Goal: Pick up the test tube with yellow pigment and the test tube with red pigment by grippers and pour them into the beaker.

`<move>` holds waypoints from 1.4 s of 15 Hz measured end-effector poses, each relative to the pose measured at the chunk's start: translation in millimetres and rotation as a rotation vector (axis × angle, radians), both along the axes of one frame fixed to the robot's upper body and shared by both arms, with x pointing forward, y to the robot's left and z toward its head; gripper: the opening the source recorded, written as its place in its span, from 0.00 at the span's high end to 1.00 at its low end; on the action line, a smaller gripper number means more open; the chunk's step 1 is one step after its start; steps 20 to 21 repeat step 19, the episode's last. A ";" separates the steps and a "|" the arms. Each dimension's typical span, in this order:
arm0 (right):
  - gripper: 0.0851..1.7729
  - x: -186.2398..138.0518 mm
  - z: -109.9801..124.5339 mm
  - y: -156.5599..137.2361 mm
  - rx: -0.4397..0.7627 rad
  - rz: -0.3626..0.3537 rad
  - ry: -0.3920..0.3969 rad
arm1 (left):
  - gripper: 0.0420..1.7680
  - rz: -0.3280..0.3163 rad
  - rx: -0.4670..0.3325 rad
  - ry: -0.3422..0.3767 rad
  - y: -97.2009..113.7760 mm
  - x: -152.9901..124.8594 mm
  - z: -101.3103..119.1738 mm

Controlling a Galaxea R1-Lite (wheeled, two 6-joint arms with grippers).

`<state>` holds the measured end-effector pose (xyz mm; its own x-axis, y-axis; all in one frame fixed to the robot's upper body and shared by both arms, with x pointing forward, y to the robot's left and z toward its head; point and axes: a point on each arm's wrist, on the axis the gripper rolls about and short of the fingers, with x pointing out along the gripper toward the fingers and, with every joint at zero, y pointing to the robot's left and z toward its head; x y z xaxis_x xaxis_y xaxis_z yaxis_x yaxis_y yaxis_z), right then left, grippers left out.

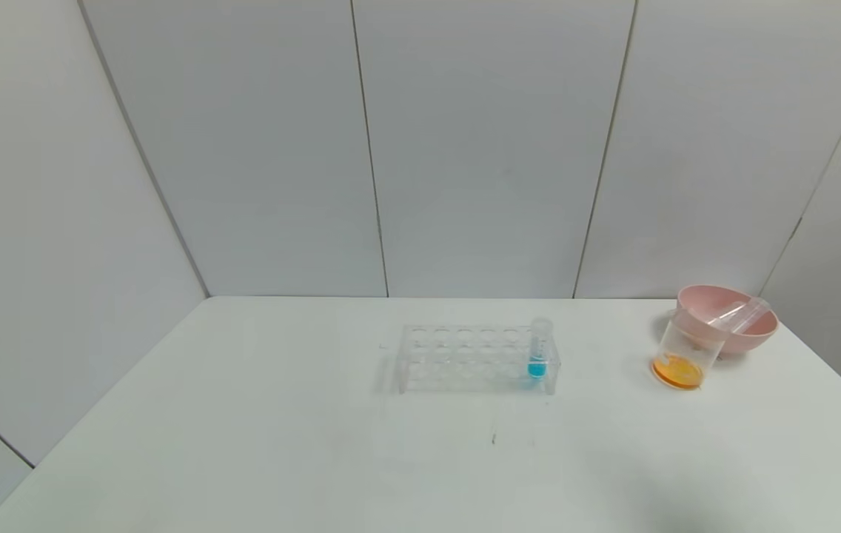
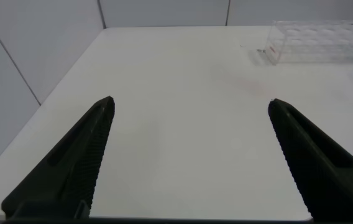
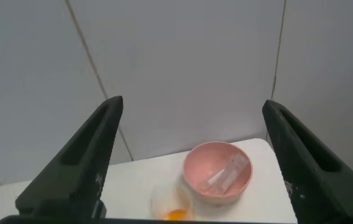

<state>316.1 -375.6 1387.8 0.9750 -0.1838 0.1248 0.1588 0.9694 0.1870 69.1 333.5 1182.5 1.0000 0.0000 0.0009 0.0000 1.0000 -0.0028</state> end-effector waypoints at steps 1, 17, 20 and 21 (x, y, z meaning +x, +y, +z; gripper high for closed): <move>0.10 -39.9 6.8 8.7 -0.010 0.009 -0.029 | 0.00 0.000 0.000 0.000 0.0 0.0 0.0; 0.05 -246.1 -202.5 39.3 -0.176 0.157 0.146 | 0.00 0.000 0.000 0.000 0.0 0.0 0.0; 0.04 -246.8 -203.5 39.4 -0.183 0.160 0.135 | 0.00 0.000 0.000 0.000 0.0 0.0 0.0; 0.04 -246.8 -203.5 39.4 -0.183 0.160 0.135 | 0.00 0.000 0.000 0.000 0.0 0.0 0.0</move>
